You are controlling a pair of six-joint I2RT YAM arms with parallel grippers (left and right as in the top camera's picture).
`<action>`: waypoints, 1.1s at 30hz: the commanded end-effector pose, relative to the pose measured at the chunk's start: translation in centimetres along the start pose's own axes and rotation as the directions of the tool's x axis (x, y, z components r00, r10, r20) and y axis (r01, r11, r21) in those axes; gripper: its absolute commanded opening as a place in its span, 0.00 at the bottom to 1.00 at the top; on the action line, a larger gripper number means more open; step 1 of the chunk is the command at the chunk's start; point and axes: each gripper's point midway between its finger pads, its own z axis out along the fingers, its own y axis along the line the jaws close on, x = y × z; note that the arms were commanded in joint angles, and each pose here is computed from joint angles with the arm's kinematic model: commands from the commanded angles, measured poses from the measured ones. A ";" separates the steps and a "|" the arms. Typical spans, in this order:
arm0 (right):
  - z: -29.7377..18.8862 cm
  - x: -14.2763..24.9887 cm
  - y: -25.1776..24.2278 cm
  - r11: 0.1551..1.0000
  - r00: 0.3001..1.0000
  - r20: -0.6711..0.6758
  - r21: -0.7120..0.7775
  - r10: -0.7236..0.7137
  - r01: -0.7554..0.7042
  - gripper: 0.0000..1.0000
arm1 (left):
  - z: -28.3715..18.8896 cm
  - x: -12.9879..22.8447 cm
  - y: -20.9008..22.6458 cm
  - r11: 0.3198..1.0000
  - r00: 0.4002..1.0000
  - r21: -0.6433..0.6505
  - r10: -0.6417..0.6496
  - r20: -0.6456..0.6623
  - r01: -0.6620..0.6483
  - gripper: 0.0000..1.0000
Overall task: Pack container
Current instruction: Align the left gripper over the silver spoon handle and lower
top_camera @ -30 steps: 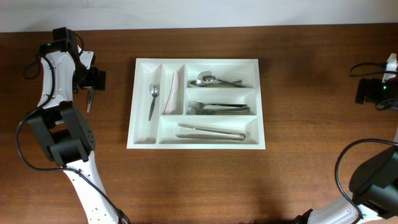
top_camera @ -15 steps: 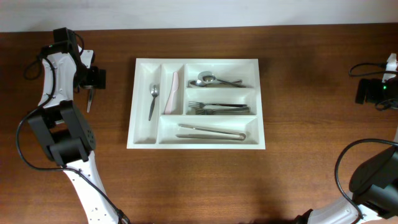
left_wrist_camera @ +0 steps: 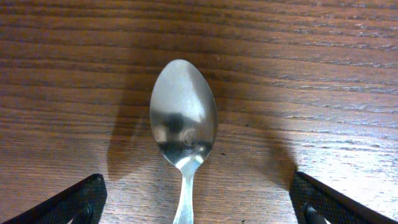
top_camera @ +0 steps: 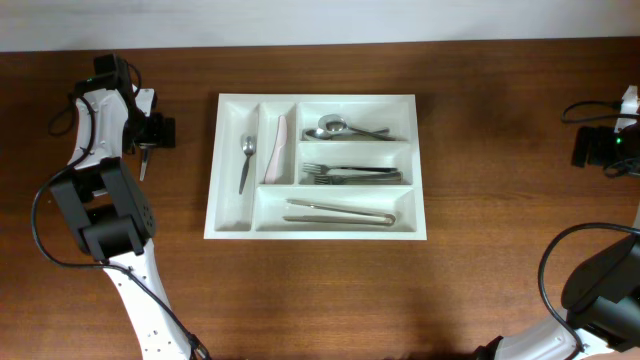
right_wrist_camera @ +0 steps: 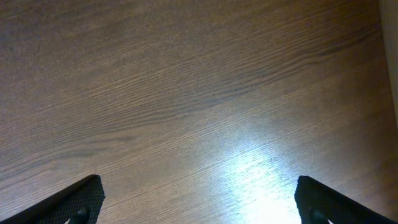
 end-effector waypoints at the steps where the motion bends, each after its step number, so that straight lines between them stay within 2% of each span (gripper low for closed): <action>1: 0.0 0.0 0.0 1.000 1.000 -0.001 0.005 0.004 -0.004 0.99 | 0.4 0.2 0.2 0.998 0.998 0.012 -0.056 -0.002 0.056 0.96; 28: 0.0 0.0 0.0 1.000 1.000 -0.001 0.005 0.004 -0.004 0.99 | 0.7 -0.1 0.3 0.999 0.999 0.009 -0.044 0.009 0.043 0.96; 33: 0.0 0.0 0.0 1.000 1.000 -0.001 0.005 0.004 -0.004 0.99 | 0.7 -0.1 0.3 1.000 1.000 0.008 -0.008 0.007 0.008 0.95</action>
